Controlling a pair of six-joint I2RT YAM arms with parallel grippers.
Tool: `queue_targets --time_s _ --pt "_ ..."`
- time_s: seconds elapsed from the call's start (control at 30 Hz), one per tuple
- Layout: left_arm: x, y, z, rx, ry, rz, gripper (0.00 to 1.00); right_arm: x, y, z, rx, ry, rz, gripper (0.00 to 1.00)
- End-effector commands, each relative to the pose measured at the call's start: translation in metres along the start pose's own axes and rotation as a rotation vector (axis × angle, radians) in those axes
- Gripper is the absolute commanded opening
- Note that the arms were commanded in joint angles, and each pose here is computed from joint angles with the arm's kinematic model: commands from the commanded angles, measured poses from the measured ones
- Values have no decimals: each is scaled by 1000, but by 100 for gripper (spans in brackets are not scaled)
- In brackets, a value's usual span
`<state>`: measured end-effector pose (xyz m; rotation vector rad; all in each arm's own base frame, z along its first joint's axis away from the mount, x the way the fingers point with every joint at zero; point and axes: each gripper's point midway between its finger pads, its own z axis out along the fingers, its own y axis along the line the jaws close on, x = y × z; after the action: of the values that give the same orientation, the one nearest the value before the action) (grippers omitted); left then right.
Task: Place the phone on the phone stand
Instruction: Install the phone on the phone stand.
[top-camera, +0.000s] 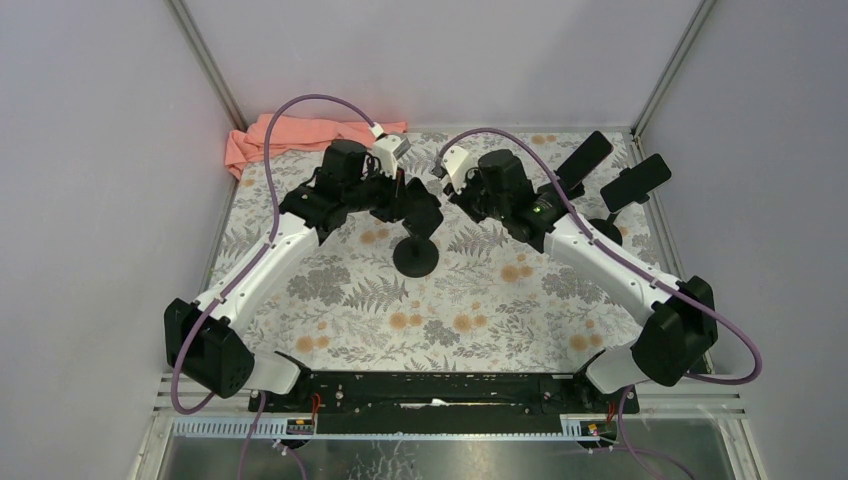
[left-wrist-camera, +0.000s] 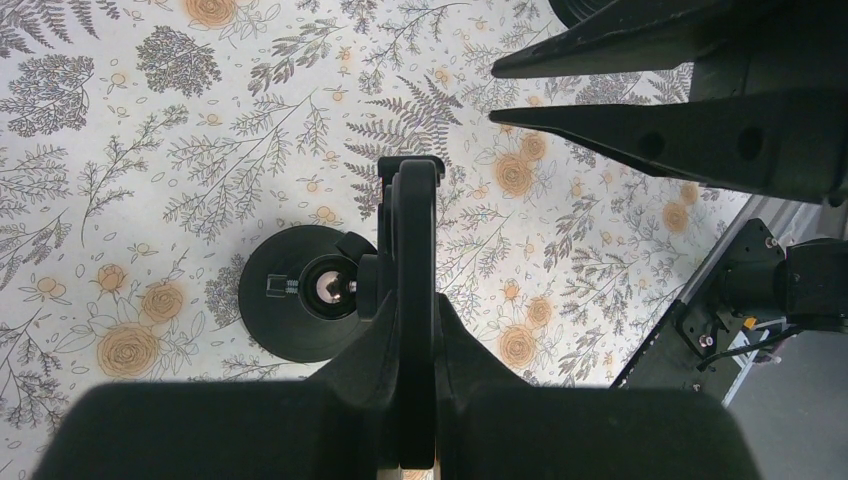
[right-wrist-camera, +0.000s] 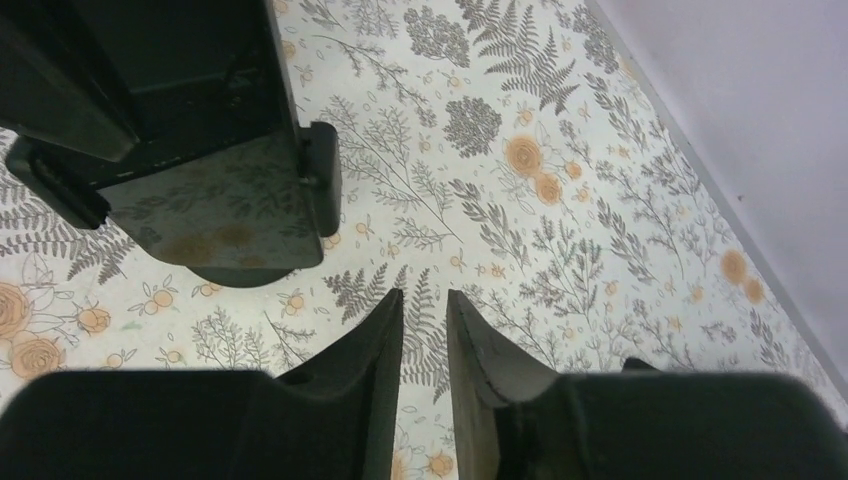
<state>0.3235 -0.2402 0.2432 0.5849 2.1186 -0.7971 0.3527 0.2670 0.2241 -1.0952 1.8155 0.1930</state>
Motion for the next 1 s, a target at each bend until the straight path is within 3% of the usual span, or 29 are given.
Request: queue_targets --time_s 0.0,0.2,0.5,0.7,0.97 --pt "62 47 -4 -200 225 -46 0 -19 -15 -20 49 -37 -5 31" --pt "57 45 -5 -188 210 -44 2 -25 -11 -35 -46 -63 53 46" --pt "33 19 -10 -69 115 -66 45 2 14 -76 -267 -107 145 76" --pt "9 4 -16 26 24 -104 57 26 29 -95 -352 -148 217 81" --pt "-16 -15 -40 109 -104 -119 61 49 46 -104 -464 -217 317 88"
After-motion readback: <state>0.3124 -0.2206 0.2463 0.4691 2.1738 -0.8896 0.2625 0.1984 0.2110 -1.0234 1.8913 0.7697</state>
